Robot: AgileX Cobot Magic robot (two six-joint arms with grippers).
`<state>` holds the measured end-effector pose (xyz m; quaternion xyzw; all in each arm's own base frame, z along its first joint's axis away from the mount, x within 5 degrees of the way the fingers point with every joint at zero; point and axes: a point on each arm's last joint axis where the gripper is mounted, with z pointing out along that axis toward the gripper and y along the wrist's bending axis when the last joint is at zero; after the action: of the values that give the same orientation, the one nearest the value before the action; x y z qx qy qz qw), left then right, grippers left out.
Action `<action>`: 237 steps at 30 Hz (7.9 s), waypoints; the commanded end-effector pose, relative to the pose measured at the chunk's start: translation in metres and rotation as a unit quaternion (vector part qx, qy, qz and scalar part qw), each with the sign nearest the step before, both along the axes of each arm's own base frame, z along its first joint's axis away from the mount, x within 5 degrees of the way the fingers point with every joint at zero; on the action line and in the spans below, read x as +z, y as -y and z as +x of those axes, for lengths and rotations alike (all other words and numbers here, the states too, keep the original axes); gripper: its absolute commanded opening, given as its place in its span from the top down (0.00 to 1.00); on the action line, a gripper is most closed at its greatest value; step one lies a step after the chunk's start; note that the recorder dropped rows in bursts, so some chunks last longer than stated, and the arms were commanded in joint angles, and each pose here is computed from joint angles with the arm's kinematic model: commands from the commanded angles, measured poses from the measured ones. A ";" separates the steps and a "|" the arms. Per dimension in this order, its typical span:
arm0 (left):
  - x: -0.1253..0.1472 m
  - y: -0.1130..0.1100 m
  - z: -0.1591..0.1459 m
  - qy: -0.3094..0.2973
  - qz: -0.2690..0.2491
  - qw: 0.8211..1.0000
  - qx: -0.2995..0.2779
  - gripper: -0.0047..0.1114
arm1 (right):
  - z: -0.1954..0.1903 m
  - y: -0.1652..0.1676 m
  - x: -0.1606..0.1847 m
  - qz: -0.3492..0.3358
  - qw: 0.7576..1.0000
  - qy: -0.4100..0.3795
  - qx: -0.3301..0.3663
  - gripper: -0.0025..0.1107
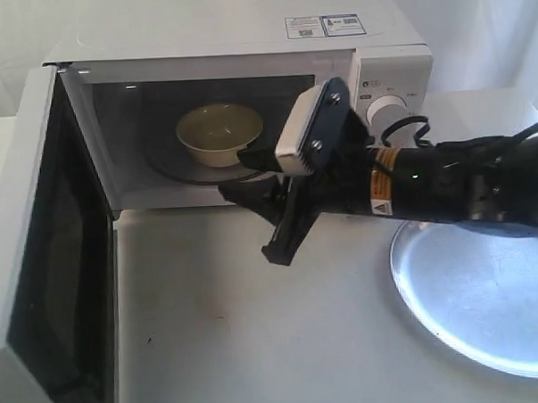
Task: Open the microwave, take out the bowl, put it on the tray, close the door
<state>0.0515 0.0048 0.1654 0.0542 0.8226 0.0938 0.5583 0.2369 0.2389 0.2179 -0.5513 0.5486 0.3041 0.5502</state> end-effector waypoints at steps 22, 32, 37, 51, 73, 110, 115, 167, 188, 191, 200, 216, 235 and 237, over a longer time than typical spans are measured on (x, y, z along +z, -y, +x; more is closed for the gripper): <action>0.001 0.001 0.000 0.002 -0.005 1.000 -0.002 0.96 | 0.141 -0.104 -0.073 -0.164 0.969 0.045 -0.181 0.53; 0.001 0.001 0.000 0.002 -0.005 1.000 -0.002 0.96 | 0.112 -0.125 -0.056 -0.196 0.964 0.031 -0.177 0.98; 0.001 0.001 0.000 0.002 -0.005 1.000 -0.002 0.96 | 0.069 -0.138 -0.026 -0.193 0.970 0.047 -0.143 0.98; 0.001 0.001 0.000 0.002 -0.005 1.000 -0.002 0.96 | -0.048 -0.028 -0.033 -0.614 0.787 0.035 -0.042 0.98; 0.001 0.001 0.000 0.002 -0.005 1.000 -0.002 0.96 | 0.028 0.060 -0.057 -0.512 0.789 -0.056 -0.336 0.84; 0.001 0.001 0.000 0.002 -0.005 1.000 -0.002 0.96 | -0.158 -0.200 0.133 0.191 0.937 0.235 0.174 0.98; 0.001 0.001 0.000 0.002 -0.005 1.000 -0.002 0.96 | -0.158 -0.242 0.107 0.082 0.899 0.400 0.160 0.98; 0.001 0.001 0.000 0.002 -0.005 1.000 -0.002 0.96 | 0.105 -0.075 0.079 -0.432 0.749 0.289 -0.411 0.98; 0.001 0.001 0.000 0.003 -0.005 1.000 -0.002 0.96 | -0.013 -0.018 0.173 -0.174 0.902 0.182 -0.351 0.98; 0.001 0.001 0.000 0.003 -0.005 1.000 -0.002 0.96 | -0.063 0.018 0.156 -0.105 0.953 0.145 -0.246 0.98; 0.001 0.001 0.000 0.003 -0.005 1.000 -0.002 0.96 | -0.145 0.137 0.088 -0.018 0.965 0.069 -0.253 0.98; 0.001 0.001 0.000 0.002 -0.005 1.000 -0.002 0.96 | -0.174 0.187 0.079 0.115 0.953 0.020 -0.281 0.98; 0.001 0.001 0.000 0.001 -0.006 1.000 -0.002 0.96 | -0.209 0.226 0.025 0.294 0.717 -0.456 -0.438 0.98; 0.001 0.001 0.000 0.003 -0.005 1.000 -0.002 0.96 | -0.211 0.221 0.025 0.330 0.673 -0.497 -0.438 0.98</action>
<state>0.0515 0.0048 0.1654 0.0542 0.8226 0.0937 0.5583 0.0314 0.0094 0.2479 0.1200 0.7903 0.3652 0.4772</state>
